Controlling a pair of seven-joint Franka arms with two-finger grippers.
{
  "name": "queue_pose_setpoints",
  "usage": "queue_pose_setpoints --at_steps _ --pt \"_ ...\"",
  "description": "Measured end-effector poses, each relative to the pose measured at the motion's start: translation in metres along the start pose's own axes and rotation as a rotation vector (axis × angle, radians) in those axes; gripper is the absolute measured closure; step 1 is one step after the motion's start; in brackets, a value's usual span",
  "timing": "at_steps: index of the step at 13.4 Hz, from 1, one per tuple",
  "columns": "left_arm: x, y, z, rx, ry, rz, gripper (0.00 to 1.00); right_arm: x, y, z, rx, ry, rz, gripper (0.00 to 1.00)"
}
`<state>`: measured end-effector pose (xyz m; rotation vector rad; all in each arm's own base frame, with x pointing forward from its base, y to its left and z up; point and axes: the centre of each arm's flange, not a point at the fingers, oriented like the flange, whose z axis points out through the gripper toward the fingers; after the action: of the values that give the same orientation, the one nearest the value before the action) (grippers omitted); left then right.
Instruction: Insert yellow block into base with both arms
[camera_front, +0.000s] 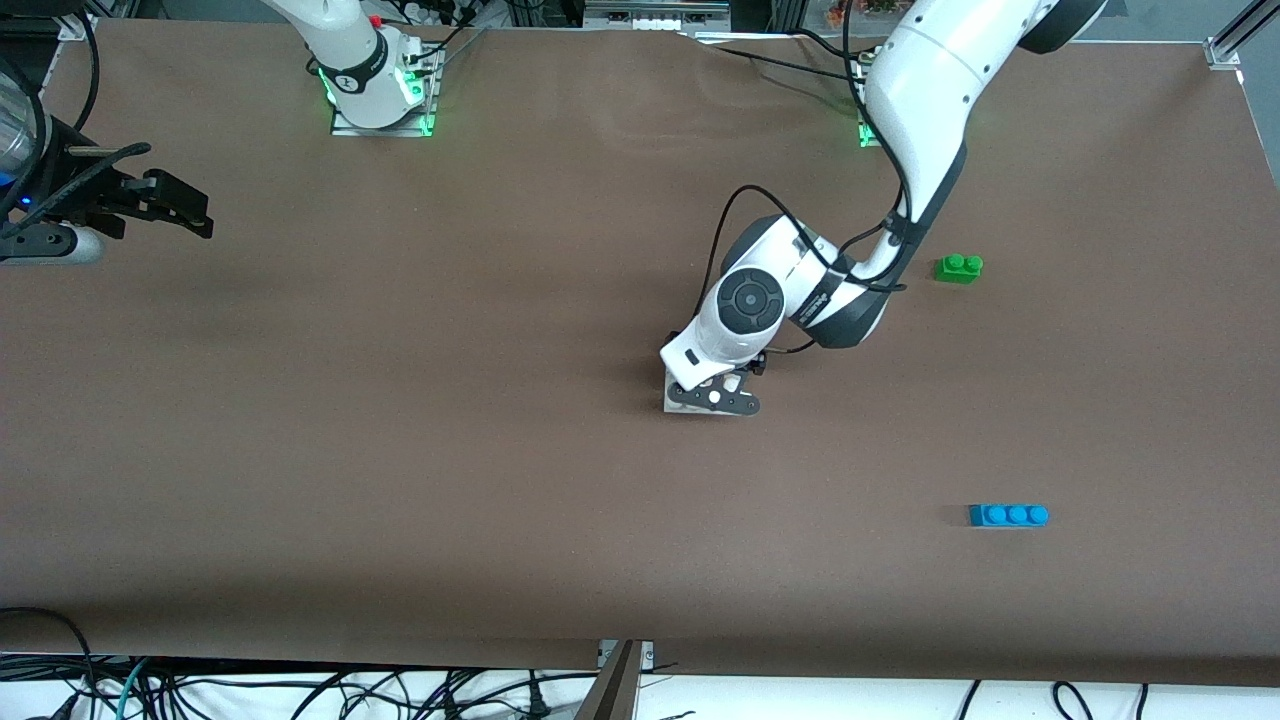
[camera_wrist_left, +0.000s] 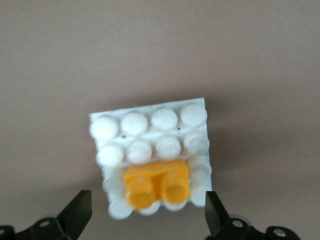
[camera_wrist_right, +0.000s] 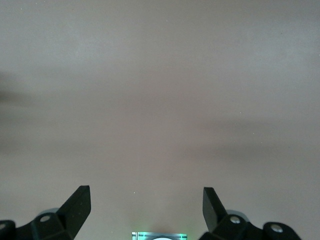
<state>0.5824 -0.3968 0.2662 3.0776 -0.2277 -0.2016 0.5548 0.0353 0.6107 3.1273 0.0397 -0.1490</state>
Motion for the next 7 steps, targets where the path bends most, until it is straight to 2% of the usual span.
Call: queue_pose_setpoints --at_steps 3,7 --pt "0.000 -0.039 -0.083 0.026 0.032 -0.055 0.00 -0.001 0.000 -0.001 0.000 0.002 0.000 0.00" --pt "-0.005 -0.131 -0.189 0.036 0.087 -0.177 0.00 -0.002 0.000 -0.002 0.001 0.004 0.000 0.00"
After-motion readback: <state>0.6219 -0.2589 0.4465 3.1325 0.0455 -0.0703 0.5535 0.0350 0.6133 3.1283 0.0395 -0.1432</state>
